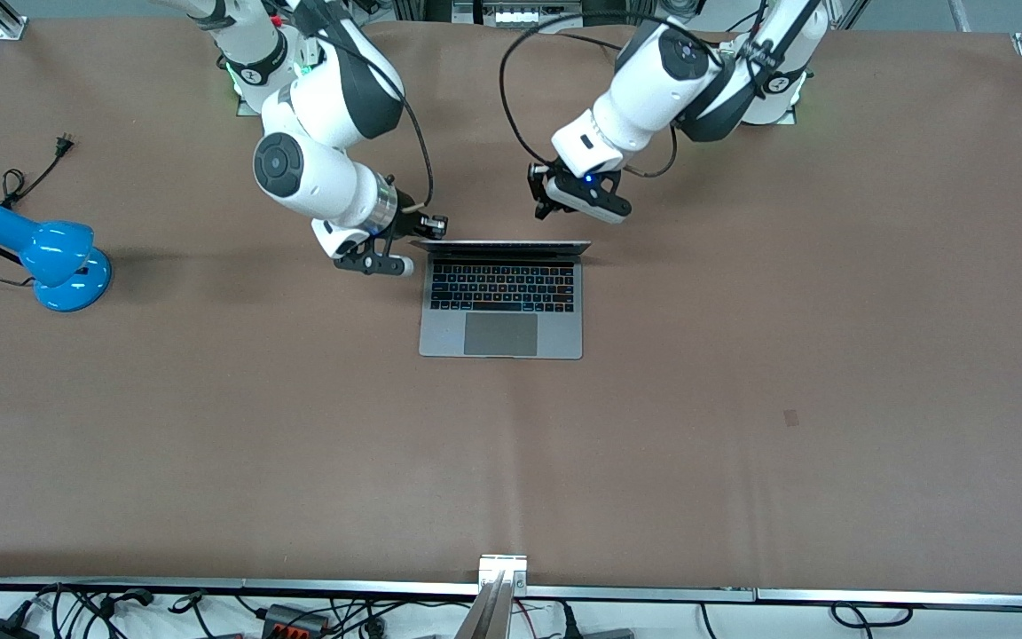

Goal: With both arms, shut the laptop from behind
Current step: 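Push the screen's back with the right gripper while the left gripper pushes too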

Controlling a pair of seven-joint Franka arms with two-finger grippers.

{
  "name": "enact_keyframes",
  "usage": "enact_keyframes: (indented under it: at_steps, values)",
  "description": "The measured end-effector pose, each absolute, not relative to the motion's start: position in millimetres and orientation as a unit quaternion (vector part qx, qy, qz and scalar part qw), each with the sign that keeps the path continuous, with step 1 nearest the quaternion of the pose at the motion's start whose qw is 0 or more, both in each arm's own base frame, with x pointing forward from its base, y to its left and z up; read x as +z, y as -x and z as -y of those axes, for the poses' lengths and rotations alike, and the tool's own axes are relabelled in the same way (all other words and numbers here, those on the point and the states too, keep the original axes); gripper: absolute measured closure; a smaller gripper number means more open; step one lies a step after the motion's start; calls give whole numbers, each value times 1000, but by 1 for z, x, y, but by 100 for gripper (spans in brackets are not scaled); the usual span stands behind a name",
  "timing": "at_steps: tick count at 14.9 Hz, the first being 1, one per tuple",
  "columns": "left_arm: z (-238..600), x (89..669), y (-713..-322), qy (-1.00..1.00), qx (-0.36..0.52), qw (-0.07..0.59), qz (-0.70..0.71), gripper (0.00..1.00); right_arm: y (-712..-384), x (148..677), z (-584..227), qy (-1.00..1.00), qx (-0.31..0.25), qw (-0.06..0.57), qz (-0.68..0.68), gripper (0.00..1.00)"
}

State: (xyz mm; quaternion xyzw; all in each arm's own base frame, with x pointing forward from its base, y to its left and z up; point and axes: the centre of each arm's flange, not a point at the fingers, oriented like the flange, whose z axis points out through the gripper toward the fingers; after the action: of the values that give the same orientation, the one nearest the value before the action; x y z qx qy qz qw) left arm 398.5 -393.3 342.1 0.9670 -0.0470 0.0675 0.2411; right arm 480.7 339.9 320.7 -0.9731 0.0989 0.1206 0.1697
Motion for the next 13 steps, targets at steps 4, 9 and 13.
enact_keyframes:
  at_steps: [4,9,13]
  values:
    - [376,309,-419,-964,72,251,53,99,-498,313,-345,973,118,173,-101,99]
    - [354,260,-443,-957,104,264,60,99,-520,301,-350,972,114,177,-105,99]
    - [349,243,-455,-955,105,269,61,99,-545,284,-347,972,108,180,-105,99]
